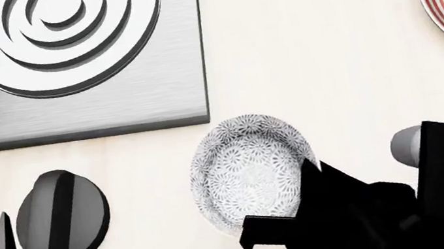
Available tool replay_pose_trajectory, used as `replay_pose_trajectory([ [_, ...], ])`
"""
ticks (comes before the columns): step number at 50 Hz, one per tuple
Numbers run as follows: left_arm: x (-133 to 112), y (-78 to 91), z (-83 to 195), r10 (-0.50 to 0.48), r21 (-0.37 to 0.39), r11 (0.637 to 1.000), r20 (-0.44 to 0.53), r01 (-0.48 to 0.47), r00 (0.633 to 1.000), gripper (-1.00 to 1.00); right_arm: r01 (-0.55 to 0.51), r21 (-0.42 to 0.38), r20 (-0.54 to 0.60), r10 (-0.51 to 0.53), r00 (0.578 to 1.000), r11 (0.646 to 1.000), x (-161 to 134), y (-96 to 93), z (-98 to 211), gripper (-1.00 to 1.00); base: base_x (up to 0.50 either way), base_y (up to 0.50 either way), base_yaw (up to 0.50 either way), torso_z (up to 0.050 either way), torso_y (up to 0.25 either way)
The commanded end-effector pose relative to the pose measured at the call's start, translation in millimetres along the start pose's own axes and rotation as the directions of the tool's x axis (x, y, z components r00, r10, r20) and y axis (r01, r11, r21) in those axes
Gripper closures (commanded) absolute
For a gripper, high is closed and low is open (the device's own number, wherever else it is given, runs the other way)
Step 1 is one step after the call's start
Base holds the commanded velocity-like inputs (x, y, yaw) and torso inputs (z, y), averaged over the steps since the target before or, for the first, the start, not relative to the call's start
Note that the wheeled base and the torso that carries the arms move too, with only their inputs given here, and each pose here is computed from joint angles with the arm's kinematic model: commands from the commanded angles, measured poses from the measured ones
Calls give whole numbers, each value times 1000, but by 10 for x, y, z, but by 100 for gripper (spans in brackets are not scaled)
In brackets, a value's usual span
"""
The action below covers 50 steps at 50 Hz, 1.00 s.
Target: Pick the akita bowl next to the ramekin and place it on the plate.
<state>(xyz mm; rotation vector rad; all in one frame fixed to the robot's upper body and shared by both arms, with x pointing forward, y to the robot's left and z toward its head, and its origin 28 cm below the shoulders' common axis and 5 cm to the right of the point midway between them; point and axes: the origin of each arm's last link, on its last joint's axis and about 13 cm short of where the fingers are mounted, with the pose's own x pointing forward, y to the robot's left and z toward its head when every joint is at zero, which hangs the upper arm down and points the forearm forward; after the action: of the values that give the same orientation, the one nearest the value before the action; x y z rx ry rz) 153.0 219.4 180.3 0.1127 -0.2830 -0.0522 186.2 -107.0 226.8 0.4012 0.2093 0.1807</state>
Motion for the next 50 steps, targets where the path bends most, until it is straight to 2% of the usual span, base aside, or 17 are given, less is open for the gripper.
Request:
replay_pose_trajectory([
  [1,4,-8,-27,0,-2,1000,-8,0,1000,-100,-29,82,4,28,1000,996,33,21,229,100,0,0,0,0,0],
  [6,12,-7,-7,-1,0,1000,-3,1,1000,-100,-38,108,8,37,999,993,76,24,343,100,0,0,0,0,0],
  [7,6,-13,-1,-5,1,1000,0,5,1000,-100,-42,137,2,42,999,990,102,12,382,100,0,0,0,0,0],
  [16,8,-11,1,-6,1,1000,2,6,1000,-100,-18,113,8,17,1000,993,159,40,608,100,0,0,0,0,0],
  [30,9,-30,-9,-12,4,1000,-1,12,1000,-100,-4,160,8,3,1000,987,397,-25,950,100,0,0,0,0,0],
  [36,8,-23,-16,-11,8,1000,-3,11,1000,-100,-1,147,7,0,1000,989,487,-32,1065,100,0,0,0,0,0],
  [50,0,-22,-13,-12,18,1000,-4,12,1000,-100,27,201,30,-34,999,979,669,-82,1363,100,0,0,0,0,0],
])
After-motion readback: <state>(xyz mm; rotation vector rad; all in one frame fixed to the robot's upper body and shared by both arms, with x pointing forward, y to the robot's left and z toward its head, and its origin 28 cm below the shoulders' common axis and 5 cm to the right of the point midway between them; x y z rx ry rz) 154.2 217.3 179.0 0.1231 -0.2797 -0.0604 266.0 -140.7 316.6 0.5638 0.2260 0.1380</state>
